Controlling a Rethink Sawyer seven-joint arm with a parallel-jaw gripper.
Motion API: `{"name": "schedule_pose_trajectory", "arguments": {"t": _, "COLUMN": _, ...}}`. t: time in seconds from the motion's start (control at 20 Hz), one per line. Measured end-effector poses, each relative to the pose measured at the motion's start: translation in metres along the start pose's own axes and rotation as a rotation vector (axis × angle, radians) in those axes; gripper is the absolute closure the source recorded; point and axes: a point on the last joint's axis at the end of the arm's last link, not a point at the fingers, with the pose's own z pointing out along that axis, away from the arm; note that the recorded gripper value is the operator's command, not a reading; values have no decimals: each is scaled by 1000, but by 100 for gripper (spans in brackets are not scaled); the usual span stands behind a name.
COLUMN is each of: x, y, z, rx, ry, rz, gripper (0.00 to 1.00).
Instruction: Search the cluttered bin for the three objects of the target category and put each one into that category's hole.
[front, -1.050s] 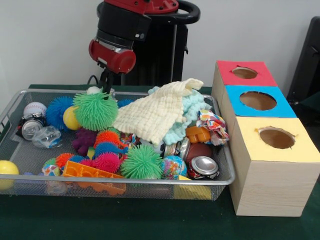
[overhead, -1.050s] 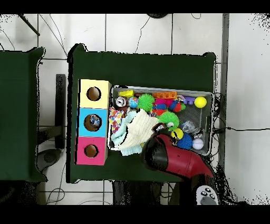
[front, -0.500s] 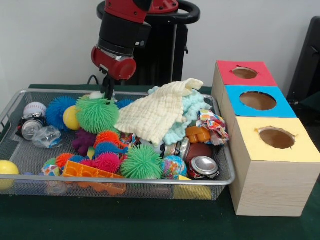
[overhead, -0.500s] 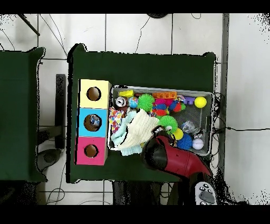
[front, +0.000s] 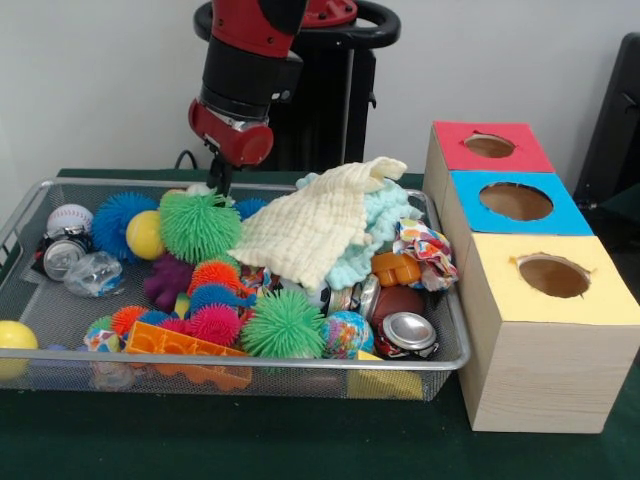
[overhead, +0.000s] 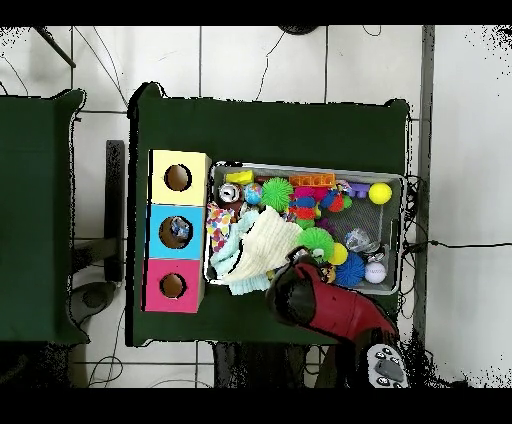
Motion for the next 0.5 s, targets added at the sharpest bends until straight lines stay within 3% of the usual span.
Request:
{"name": "schedule_pose_trajectory", "arguments": {"t": 0.05, "x": 7, "y": -4, "z": 1, "rx": 9, "ry": 14, "rz": -1, "gripper": 0}}
{"name": "schedule_pose_trajectory", "arguments": {"t": 0.5, "x": 14, "y": -11, "z": 6, "rx": 23, "ry": 33, "rz": 5, "gripper": 0}}
